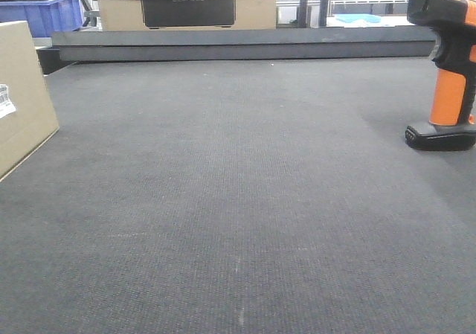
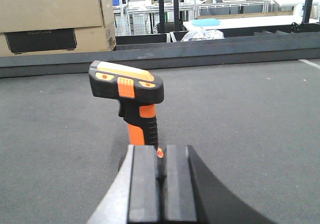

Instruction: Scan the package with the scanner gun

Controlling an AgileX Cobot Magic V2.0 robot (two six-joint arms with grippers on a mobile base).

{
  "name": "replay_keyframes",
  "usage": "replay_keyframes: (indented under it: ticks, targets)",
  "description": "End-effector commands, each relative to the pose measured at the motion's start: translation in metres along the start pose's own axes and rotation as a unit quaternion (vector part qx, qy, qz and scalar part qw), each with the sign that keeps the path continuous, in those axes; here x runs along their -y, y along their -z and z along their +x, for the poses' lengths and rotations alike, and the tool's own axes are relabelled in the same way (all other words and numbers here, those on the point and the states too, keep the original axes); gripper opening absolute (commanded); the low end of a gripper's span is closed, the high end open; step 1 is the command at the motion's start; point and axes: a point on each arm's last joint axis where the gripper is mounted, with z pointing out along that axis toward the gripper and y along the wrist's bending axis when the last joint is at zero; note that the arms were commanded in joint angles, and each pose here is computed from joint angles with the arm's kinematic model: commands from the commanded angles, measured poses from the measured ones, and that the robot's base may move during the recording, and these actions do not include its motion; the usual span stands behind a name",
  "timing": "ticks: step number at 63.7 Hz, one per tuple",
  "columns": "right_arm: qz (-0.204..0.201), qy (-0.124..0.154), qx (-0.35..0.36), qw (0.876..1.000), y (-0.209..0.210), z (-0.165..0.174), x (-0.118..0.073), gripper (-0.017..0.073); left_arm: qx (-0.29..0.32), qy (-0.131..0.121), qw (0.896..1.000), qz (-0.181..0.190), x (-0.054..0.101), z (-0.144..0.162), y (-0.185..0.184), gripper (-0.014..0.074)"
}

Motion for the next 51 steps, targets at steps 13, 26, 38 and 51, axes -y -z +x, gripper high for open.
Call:
replay_keyframes:
  ticks: [13, 26, 38, 51]
  targets:
    - [0.002, 0.005, 0.008, 1.000, 0.001, -0.001, 0.000, -0.0168, 0.007, 0.001, 1.000, -0.002, 0.000, 0.000, 0.001, -0.0101]
    - [0.002, 0.005, 0.008, 1.000, 0.001, -0.001, 0.000, -0.0168, 0.007, 0.001, 1.000, -0.002, 0.000, 0.000, 0.001, -0.0101]
    - [0.002, 0.005, 0.008, 1.000, 0.000, 0.000, 0.000, -0.0168, 0.007, 0.001, 1.000, -0.002, 0.000, 0.000, 0.001, -0.0101]
    - [0.002, 0.021, 0.065, 0.998, 0.003, 0.014, 0.003, -0.0168, 0.007, 0.001, 1.000, -0.002, 0.000, 0.000, 0.001, -0.0101]
